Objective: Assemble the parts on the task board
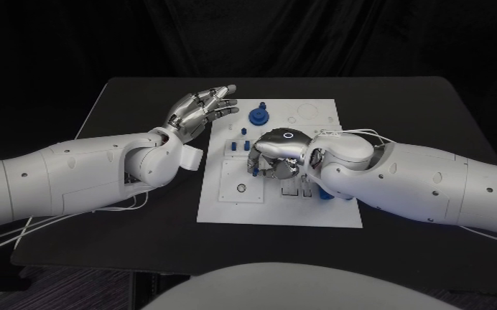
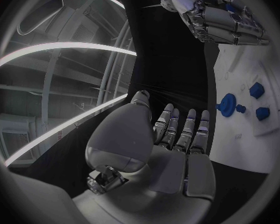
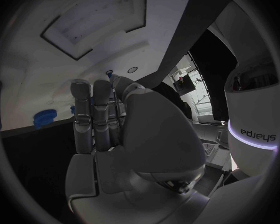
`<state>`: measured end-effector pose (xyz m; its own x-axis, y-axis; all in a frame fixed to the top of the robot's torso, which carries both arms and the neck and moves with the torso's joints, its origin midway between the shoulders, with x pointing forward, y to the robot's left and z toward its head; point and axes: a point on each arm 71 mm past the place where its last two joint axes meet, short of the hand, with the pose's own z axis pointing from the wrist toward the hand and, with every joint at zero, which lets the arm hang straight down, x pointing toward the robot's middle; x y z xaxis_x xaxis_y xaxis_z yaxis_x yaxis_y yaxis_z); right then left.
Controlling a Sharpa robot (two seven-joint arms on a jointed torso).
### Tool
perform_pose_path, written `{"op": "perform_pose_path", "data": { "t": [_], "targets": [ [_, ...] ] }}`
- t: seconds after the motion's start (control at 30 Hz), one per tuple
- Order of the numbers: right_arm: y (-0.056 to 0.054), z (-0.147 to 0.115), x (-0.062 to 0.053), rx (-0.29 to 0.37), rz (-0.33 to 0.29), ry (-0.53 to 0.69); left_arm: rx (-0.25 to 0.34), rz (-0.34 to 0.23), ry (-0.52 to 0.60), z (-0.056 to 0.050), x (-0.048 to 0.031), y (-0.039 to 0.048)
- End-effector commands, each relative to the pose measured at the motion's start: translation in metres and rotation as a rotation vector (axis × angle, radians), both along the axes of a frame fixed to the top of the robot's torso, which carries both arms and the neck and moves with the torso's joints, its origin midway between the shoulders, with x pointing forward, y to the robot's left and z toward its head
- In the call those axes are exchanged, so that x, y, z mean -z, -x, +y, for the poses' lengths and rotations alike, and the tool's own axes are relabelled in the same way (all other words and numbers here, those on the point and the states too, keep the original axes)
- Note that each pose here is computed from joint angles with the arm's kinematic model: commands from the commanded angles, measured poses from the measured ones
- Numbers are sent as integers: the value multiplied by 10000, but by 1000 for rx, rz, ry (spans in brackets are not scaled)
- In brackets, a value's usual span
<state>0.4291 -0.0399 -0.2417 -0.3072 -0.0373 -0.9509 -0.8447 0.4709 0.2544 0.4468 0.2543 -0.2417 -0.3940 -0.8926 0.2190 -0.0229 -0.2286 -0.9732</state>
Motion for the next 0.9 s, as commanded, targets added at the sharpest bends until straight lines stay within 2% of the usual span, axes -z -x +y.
{"op": "perform_pose_path", "data": {
  "t": [0.03, 0.53, 0.9],
  "targets": [
    [-3, -10, 29, 13, 1, 18, 12, 3, 16, -22, 2, 0],
    [-33, -23, 110, 26, 9, 26, 20, 11, 16, -37, 25, -16],
    [3, 6, 165, 15, 23, 26, 25, 18, 16, -42, 43, -15]
  ]
}}
